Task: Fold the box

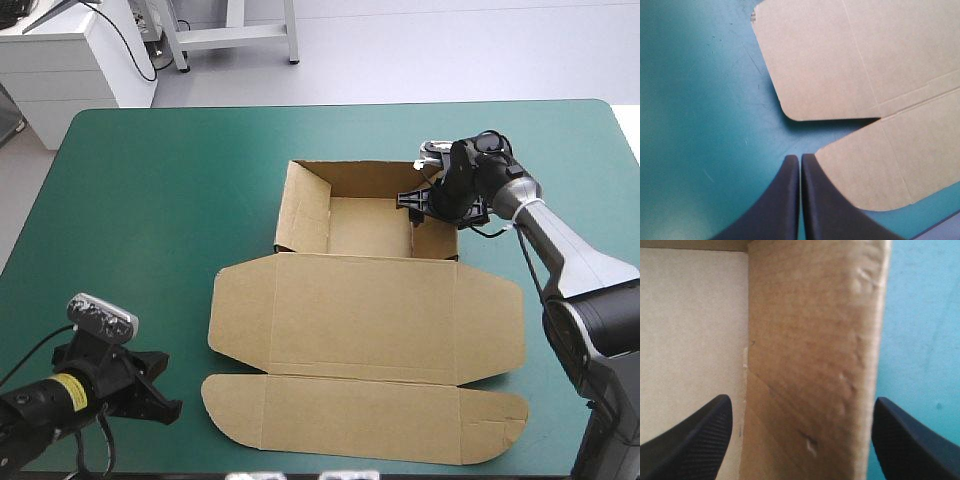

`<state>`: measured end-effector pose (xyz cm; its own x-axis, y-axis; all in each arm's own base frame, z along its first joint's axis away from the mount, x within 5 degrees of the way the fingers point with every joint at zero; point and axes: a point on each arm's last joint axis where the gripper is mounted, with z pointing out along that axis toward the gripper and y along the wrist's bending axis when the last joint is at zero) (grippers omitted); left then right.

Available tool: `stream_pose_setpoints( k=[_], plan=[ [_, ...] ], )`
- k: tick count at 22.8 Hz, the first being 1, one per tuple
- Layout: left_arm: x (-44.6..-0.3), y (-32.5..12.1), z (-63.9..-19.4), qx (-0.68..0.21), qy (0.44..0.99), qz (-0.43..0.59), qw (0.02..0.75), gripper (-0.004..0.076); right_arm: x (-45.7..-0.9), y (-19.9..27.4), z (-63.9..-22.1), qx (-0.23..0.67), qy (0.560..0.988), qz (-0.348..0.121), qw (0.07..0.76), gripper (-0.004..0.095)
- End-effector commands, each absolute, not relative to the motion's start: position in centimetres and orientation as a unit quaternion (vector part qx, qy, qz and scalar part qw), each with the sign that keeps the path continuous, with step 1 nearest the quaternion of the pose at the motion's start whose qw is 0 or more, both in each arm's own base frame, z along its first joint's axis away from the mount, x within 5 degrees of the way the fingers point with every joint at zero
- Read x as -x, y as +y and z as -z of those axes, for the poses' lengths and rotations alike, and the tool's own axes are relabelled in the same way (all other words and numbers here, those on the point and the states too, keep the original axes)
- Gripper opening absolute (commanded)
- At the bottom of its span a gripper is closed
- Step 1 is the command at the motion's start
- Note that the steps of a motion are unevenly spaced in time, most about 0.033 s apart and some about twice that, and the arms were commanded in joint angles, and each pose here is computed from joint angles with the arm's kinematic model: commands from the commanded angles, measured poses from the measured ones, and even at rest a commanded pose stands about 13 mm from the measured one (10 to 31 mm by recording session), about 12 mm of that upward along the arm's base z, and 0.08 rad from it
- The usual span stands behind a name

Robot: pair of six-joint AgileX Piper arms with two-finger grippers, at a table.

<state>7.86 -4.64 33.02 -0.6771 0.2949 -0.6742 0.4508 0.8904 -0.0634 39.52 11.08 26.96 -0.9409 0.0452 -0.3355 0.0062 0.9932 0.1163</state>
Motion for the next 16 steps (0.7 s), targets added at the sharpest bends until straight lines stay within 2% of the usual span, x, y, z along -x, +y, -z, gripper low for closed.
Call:
stream_pose_setpoints(
  k=[1,4,5,6,7,8,13,16],
  plan=[
    [-6.8,-4.2,-32.7,-0.199,0.891,0.132,0.387,-0.0008,-39.4,10.3,-29.4,-0.026,0.974,-0.069,0.213,0.0696],
    [-6.1,-3.7,-31.8,-0.196,0.884,0.137,0.402,-0.0008,-39.3,10.2,-29.2,-0.024,0.977,-0.063,0.202,0.0561],
    [-5.8,-3.5,-31.4,-0.195,0.880,0.139,0.411,-0.0008,-39.2,10.2,-29.1,-0.023,0.978,-0.062,0.197,0.0410],
    [-5.7,-3.5,-31.2,-0.194,0.876,0.142,0.418,-0.0008,-39.2,10.2,-29.1,-0.016,0.979,-0.059,0.194,0.0309],
    [-5.7,-3.4,-30.8,-0.194,0.871,0.144,0.428,-0.0008,-39.0,10.1,-29.0,-0.010,0.981,-0.056,0.187,0.0113],
    [-5.6,-3.4,-30.7,-0.194,0.870,0.144,0.431,-0.0008,-39.0,10.1,-29.0,-0.004,0.982,-0.053,0.182,-0.0013],
    [-5.7,-3.6,-30.5,-0.190,0.865,0.156,0.437,-0.0008,-39.4,7.5,-30.3,0.016,0.980,-0.038,0.192,-0.0021],
    [-5.6,-3.6,-30.5,-0.188,0.865,0.161,0.435,-0.0008,-39.7,2.2,-33.9,0.004,0.973,-0.012,0.230,-0.0021]
  ],
)
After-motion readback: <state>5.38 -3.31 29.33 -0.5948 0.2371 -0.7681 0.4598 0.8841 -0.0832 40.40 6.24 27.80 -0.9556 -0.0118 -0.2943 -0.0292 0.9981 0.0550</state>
